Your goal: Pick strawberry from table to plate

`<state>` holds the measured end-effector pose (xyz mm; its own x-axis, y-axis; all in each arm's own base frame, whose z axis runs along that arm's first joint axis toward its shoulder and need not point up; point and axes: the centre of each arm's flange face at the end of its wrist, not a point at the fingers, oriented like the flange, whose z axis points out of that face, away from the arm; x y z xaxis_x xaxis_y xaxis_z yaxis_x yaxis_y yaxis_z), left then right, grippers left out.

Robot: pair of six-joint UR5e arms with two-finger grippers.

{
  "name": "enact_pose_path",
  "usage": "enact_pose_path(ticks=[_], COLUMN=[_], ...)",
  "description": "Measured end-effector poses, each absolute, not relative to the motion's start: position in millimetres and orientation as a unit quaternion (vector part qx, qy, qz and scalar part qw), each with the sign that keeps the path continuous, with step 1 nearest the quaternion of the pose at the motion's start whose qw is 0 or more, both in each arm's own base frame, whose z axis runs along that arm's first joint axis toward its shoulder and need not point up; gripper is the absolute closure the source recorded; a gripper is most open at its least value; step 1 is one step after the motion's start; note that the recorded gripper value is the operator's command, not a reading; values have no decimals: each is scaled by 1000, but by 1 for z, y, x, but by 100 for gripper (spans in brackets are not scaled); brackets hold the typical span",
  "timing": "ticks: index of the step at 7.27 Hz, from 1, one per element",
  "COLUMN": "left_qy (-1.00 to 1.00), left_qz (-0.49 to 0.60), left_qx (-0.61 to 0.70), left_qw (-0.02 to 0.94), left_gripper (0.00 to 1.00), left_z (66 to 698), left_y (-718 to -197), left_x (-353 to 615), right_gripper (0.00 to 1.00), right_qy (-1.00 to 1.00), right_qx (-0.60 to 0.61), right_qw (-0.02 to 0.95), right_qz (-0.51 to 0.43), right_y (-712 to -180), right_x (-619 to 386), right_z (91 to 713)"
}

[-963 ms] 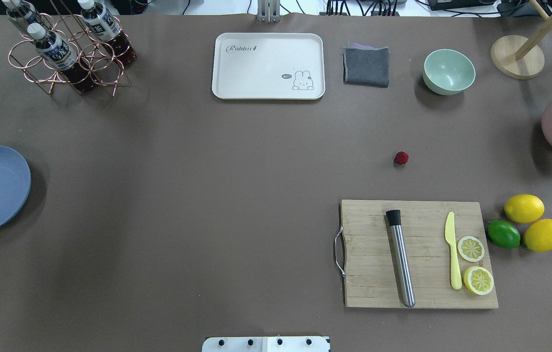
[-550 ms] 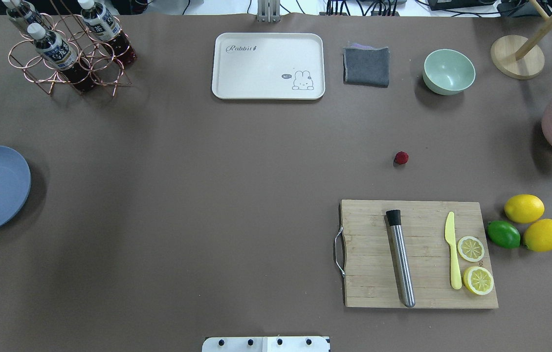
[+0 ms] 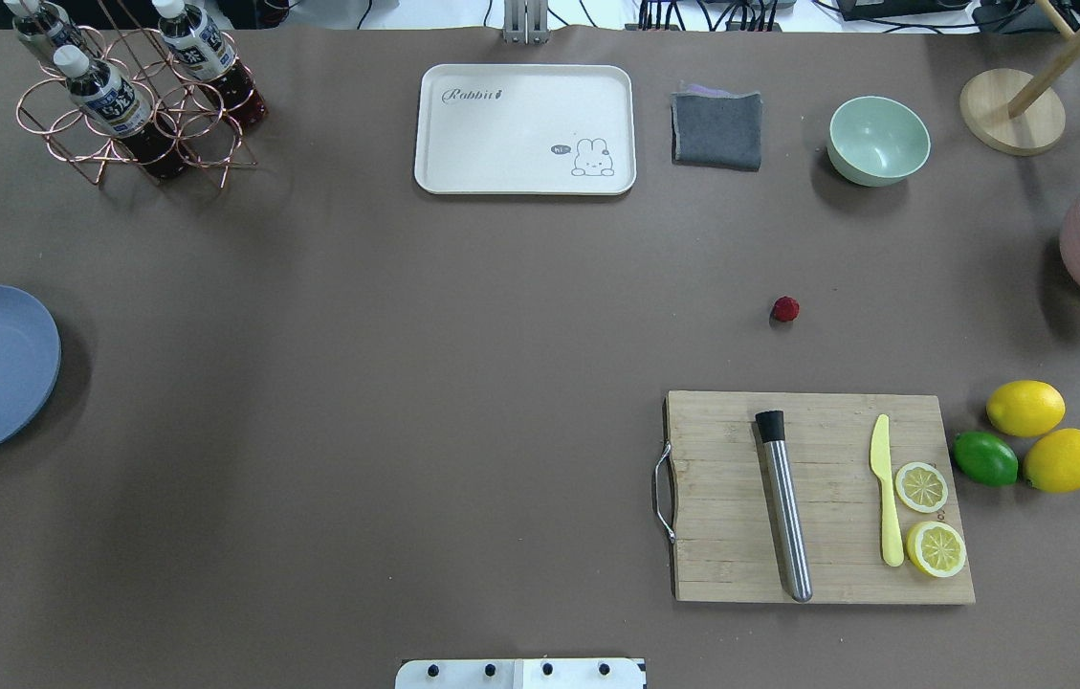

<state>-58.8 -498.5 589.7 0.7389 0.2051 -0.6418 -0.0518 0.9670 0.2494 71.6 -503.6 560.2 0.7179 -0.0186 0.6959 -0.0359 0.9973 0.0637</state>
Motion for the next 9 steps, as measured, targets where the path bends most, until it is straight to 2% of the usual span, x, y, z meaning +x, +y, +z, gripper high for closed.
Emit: enact_pose_path(ticks=[5,9], left_qy=[384,432], left_qz=[91,50], left_qx=[111,140], left_qw=[912,889], left_gripper=[2,2], left_z=[605,686], left_y=[-498,-494], left_x=[-33,49], right_gripper=[0,0], right_qy=[-406,-416], right_qx=[32,20], right_qw=[913,909], right_qz=[7,37], right_y=[-512,-530], right_x=[46,2], right_z=[538,503])
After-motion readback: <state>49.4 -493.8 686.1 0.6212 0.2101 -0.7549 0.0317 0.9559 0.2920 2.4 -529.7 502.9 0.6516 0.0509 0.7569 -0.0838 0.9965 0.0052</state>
